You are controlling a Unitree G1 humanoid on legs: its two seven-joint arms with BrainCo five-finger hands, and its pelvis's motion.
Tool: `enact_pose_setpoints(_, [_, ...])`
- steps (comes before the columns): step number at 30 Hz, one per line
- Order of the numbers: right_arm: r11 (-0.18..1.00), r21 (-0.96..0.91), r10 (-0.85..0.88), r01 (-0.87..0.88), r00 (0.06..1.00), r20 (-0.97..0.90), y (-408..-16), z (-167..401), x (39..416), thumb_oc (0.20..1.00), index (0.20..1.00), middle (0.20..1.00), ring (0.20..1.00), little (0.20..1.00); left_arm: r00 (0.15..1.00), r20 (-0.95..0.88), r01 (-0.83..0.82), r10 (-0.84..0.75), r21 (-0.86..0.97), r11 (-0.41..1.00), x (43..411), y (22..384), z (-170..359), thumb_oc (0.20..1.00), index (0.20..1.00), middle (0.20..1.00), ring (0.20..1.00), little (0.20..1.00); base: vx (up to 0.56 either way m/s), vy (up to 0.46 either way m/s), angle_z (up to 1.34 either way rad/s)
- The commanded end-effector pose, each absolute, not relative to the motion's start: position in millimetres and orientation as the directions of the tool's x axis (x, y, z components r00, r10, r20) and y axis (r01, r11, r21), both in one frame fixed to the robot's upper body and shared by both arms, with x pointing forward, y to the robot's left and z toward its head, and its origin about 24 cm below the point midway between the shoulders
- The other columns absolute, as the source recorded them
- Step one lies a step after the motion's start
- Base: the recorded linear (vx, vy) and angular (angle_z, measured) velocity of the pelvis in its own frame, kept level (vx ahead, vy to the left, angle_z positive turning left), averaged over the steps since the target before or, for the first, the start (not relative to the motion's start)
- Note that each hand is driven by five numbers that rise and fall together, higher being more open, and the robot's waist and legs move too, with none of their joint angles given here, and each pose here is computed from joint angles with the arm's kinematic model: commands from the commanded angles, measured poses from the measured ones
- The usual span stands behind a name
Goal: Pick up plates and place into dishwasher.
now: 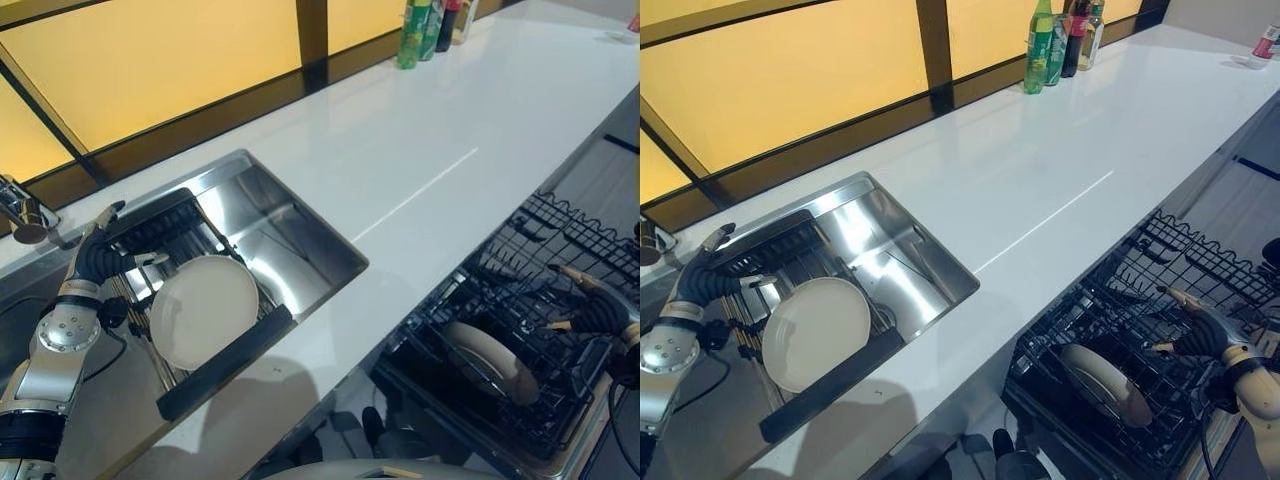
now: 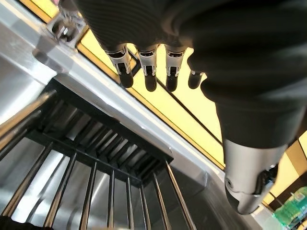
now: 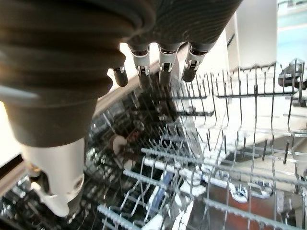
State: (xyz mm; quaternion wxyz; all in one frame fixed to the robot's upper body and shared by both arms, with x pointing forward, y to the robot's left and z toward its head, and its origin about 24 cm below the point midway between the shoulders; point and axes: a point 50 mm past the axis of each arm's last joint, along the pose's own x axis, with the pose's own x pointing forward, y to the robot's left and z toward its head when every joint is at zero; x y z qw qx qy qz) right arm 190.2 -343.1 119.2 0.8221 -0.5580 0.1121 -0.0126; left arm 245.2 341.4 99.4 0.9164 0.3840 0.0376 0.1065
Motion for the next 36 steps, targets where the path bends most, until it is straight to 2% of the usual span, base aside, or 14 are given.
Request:
enact_pose_setpoints(1, [0.336,-0.935,-0.082,0.115,0.992,0.093,-336.7,165.1,198.3,1.000,1.000,1.000,1.000,1.000,0.979,0.003,-0.131,0.204,0.774,0.619,252.2,348.9,105.4,1.000,1.000,1.000,1.000,1.000,0.07,0.124,-0.11])
enact_pose_setpoints(2, [0.360,-0.913,-0.043,0.189,0.982,0.186,-329.6,174.8,200.9,1.000,1.000,1.000,1.000,1.000,0.982,-0.033,-0.089,0.185,0.784,0.614,254.3,347.3,102.3,1.000,1.000,1.000,1.000,1.000,0.07,0.111,-0.09])
enact_pose_setpoints(6, [0.412,-0.858,0.014,0.306,0.940,0.342,-316.4,190.7,204.3,1.000,1.000,1.000,1.000,1.000,0.982,-0.115,0.004,0.149,0.802,0.598,257.0,343.5,91.9,1.000,1.000,1.000,1.000,1.000,0.08,0.117,-0.03])
enact_pose_setpoints(11, [0.498,-0.724,0.083,0.477,0.805,0.588,-294.5,220.3,211.5,1.000,1.000,1.000,1.000,1.000,0.923,-0.355,0.211,0.147,0.788,0.578,258.2,340.3,60.6,1.000,1.000,1.000,1.000,1.000,0.08,0.149,-0.02])
enact_pose_setpoints(16, [0.565,-0.653,0.115,0.505,0.735,0.668,-278.8,232.9,219.5,1.000,1.000,1.000,1.000,1.000,0.879,-0.453,0.302,0.149,0.770,0.562,263.3,334.9,47.9,1.000,1.000,1.000,1.000,1.000,0.08,0.114,-0.06])
enact_pose_setpoints(21, [0.556,-0.686,0.146,0.470,0.756,0.638,-272.1,232.2,225.2,1.000,1.000,1.000,1.000,1.000,0.854,-0.487,0.353,0.184,0.801,0.483,263.8,334.4,39.0,1.000,1.000,1.000,1.000,1.000,0.08,0.107,0.01])
enact_pose_setpoints(27, [0.551,-0.688,0.130,0.473,0.766,0.630,-274.9,231.8,228.9,1.000,1.000,1.000,1.000,1.000,0.864,-0.390,0.294,0.318,0.904,0.311,267.9,352.5,47.8,1.000,1.000,1.000,1.000,1.000,0.02,0.058,-0.02])
enact_pose_setpoints(29, [0.557,-0.681,0.125,0.476,0.762,0.635,-274.5,231.5,228.7,1.000,1.000,1.000,1.000,1.000,0.870,-0.313,0.220,0.380,0.938,0.268,270.8,361.5,57.3,1.000,1.000,1.000,1.000,1.000,-0.01,0.033,-0.03])
enact_pose_setpoints(32, [0.561,-0.674,0.120,0.481,0.758,0.641,-273.6,229.2,227.9,1.000,1.000,1.000,1.000,1.000,0.877,-0.219,0.116,0.427,0.960,0.256,272.9,367.9,64.3,1.000,1.000,1.000,1.000,1.000,0.00,0.000,0.00])
enact_pose_setpoints(36, [0.564,-0.671,0.111,0.481,0.761,0.639,-274.7,225.8,227.8,1.000,1.000,1.000,1.000,1.000,0.915,-0.109,-0.010,0.389,0.957,0.290,281.8,360.4,74.9,1.000,1.000,1.000,1.000,1.000,0.01,0.008,0.00])
